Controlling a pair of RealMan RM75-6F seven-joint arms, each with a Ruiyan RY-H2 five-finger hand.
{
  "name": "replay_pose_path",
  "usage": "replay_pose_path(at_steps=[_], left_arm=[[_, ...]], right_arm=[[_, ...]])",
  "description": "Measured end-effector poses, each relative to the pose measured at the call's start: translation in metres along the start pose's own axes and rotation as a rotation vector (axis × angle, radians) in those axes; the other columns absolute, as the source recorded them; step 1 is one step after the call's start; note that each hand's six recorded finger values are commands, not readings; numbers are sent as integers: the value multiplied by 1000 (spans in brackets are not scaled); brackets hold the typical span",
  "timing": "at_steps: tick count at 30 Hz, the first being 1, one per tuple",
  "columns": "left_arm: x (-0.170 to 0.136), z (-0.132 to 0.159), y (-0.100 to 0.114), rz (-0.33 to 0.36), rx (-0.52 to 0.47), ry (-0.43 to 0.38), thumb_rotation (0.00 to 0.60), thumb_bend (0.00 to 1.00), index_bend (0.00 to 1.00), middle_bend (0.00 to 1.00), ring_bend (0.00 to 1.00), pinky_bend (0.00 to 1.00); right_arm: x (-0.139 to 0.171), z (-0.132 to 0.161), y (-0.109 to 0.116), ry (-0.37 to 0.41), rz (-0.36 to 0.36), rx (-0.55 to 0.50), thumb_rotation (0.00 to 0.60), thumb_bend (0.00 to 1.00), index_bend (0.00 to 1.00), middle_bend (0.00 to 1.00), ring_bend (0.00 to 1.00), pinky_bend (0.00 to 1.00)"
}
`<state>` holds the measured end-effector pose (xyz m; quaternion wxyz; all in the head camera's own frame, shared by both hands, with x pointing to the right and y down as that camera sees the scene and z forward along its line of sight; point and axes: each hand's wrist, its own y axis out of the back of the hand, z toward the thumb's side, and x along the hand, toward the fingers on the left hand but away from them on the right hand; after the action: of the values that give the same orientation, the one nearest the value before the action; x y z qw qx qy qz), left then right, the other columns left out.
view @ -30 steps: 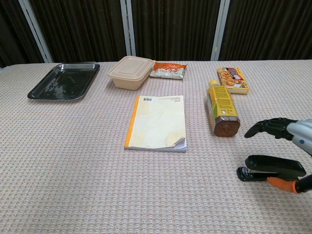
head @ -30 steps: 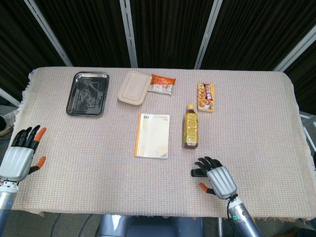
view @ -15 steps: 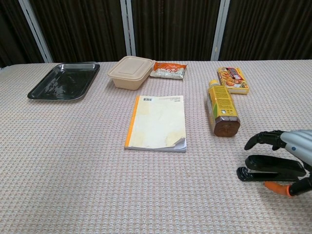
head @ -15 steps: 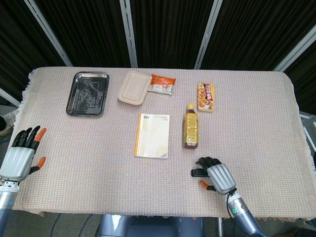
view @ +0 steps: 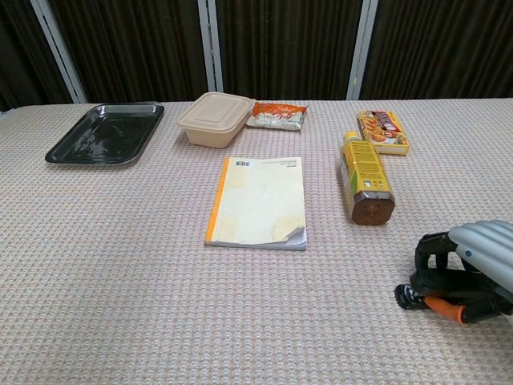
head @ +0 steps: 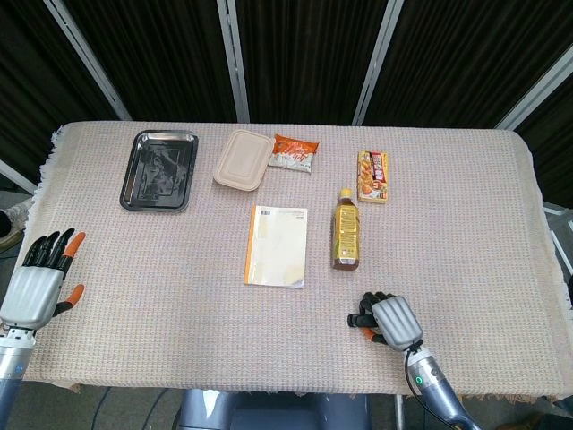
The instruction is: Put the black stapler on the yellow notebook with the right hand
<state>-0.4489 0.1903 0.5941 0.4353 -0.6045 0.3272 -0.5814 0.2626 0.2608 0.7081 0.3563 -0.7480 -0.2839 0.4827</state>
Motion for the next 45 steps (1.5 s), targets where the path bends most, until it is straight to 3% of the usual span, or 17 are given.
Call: replay_pose_path(at_steps=[5, 13, 22, 45], left_arm=[[-1, 1, 0, 0, 0, -4, 600, 323, 0, 0, 0, 88], [-2, 2, 1, 4, 1, -8, 600, 322, 0, 0, 0, 89], [0, 0, 0, -4, -3, -3, 600, 322, 0, 0, 0, 89], [17, -12, -14, -62, 1, 50, 600, 326, 0, 0, 0, 89]], right_arm=[[-1, 3, 4, 10, -30, 38, 600, 427, 646, 466, 583, 729], [1, 15, 11, 31, -49, 95, 600, 427, 650, 468, 586, 730], [-2, 50, 31, 82, -75, 117, 600, 426, 649, 468, 586, 730], [-95, 133, 69, 238, -12, 92, 600, 395, 645, 468, 585, 730]])
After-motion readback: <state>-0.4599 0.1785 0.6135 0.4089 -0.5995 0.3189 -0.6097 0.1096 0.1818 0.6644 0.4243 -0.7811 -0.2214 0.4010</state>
